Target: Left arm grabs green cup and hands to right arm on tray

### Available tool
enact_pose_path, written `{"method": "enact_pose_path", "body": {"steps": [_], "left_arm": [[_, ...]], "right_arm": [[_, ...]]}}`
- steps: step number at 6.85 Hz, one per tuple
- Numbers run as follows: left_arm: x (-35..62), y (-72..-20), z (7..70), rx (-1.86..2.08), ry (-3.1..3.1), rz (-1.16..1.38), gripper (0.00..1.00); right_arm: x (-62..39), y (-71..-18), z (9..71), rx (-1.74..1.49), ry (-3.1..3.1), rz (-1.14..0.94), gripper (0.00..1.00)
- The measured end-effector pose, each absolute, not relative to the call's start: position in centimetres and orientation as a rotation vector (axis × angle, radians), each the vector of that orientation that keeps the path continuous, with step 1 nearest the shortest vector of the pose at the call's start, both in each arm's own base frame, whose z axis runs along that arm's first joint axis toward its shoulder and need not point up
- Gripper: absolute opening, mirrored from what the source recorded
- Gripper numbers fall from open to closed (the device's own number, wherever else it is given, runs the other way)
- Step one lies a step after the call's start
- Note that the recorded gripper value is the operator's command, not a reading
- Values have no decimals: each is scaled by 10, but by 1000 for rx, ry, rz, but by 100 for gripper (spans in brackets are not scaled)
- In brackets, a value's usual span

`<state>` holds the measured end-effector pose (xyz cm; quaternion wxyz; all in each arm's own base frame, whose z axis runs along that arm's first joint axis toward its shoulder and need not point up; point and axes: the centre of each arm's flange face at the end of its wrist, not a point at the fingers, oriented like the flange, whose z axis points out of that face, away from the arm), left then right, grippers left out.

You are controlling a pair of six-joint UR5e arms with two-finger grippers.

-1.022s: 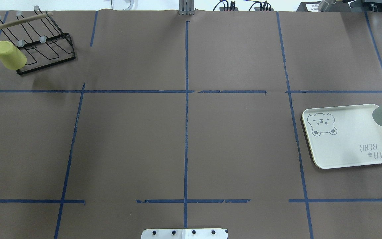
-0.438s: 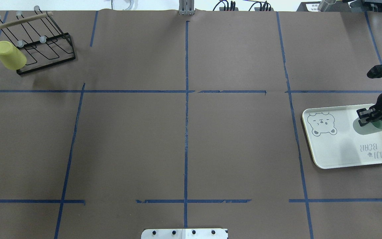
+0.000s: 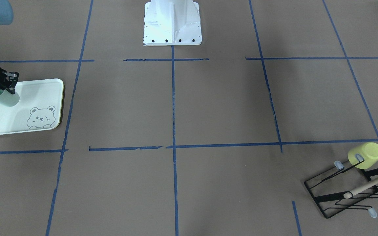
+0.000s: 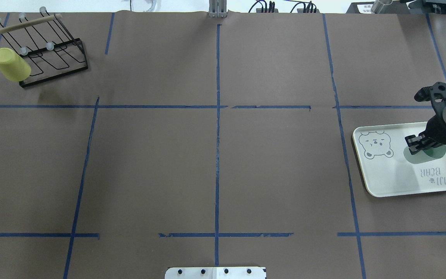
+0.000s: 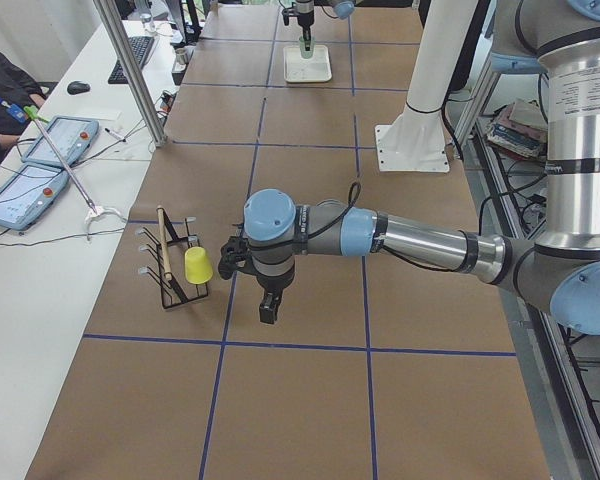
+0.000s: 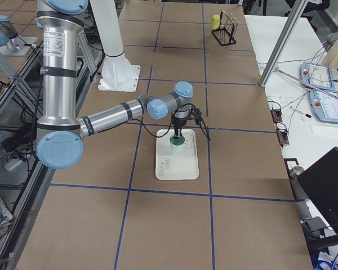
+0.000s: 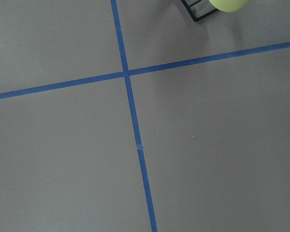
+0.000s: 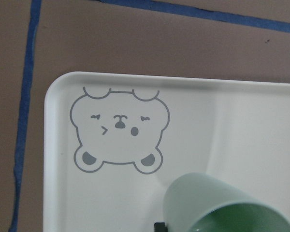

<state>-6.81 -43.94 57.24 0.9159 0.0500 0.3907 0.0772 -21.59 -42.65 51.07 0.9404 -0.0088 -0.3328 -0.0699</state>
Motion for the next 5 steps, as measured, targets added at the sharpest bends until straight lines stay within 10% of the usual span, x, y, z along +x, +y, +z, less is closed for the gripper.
{"method": "enact_pose_path", "body": {"steps": [2,5], "left_arm": [[-68,-440,572,104,804,160,100],[-68,-440,571,106,804,161,100]], "right_arm": [[-230,-425,524,-34,-651,-159,27],[-238,-429,529,-43,-642,-165,100]]}}
